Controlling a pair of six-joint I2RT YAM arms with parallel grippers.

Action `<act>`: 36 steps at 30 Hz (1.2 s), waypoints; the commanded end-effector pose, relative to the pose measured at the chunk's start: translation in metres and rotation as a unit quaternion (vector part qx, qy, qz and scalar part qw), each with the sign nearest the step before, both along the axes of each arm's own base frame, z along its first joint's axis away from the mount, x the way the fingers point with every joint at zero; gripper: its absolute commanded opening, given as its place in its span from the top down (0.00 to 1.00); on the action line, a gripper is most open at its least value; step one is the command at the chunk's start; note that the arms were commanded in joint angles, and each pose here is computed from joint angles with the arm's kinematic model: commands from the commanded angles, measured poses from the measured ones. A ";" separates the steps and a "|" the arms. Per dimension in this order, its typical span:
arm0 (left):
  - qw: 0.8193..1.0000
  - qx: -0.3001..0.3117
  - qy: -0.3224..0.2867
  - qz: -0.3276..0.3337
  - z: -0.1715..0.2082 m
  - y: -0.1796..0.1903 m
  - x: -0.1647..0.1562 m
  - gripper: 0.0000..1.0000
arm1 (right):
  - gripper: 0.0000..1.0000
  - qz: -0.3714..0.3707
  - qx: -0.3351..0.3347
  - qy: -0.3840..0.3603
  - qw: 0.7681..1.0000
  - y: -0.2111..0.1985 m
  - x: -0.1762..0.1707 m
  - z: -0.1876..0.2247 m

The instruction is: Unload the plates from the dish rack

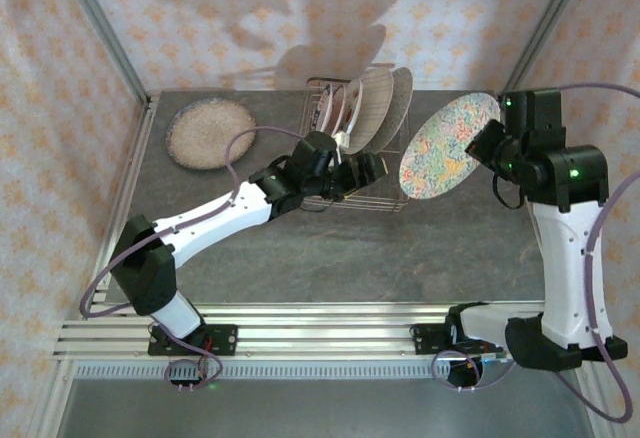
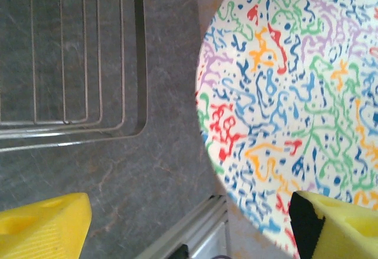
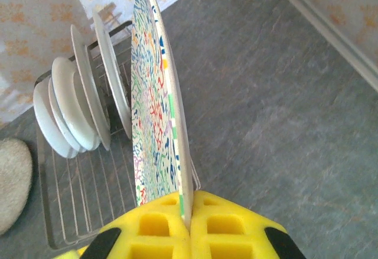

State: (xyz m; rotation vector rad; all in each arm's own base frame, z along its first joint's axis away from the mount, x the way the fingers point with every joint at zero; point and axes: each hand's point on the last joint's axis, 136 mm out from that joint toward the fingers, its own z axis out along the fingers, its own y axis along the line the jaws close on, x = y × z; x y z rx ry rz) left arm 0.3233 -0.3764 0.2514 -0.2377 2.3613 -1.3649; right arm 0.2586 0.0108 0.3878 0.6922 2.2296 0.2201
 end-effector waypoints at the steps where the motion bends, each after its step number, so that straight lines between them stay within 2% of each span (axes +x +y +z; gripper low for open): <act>1: 0.998 -0.055 0.030 -0.008 0.012 -0.008 -0.003 0.13 | 1.00 -0.014 0.054 -0.031 0.998 0.006 -0.008 0.010; 6: 0.992 -0.106 0.069 -0.024 0.004 -0.023 -0.005 0.21 | 1.00 -0.018 0.086 -0.028 0.996 0.010 -0.021 0.006; 10: 0.987 -0.127 0.096 -0.020 -0.005 -0.024 -0.003 0.22 | 1.00 -0.015 0.113 -0.026 0.993 0.016 -0.024 0.004; 18: 0.974 -0.201 0.104 -0.007 0.002 -0.026 0.003 0.32 | 1.00 -0.015 0.170 -0.019 0.985 0.030 -0.023 -0.006; 23: 0.970 -0.222 0.103 -0.005 0.008 -0.022 0.005 0.43 | 1.00 -0.021 0.197 -0.020 0.980 0.033 -0.021 -0.012; 31: 0.969 -0.226 0.102 0.000 0.008 -0.009 0.006 0.54 | 1.00 -0.024 0.241 -0.028 0.970 0.041 -0.014 -0.021; 34: 0.967 -0.232 0.101 0.000 0.011 -0.008 0.007 0.66 | 1.00 -0.026 0.253 -0.022 0.967 0.043 -0.013 -0.026; 36: 0.967 -0.236 0.099 0.003 0.014 -0.007 0.008 0.77 | 1.00 -0.028 0.254 -0.021 0.967 0.042 -0.013 -0.029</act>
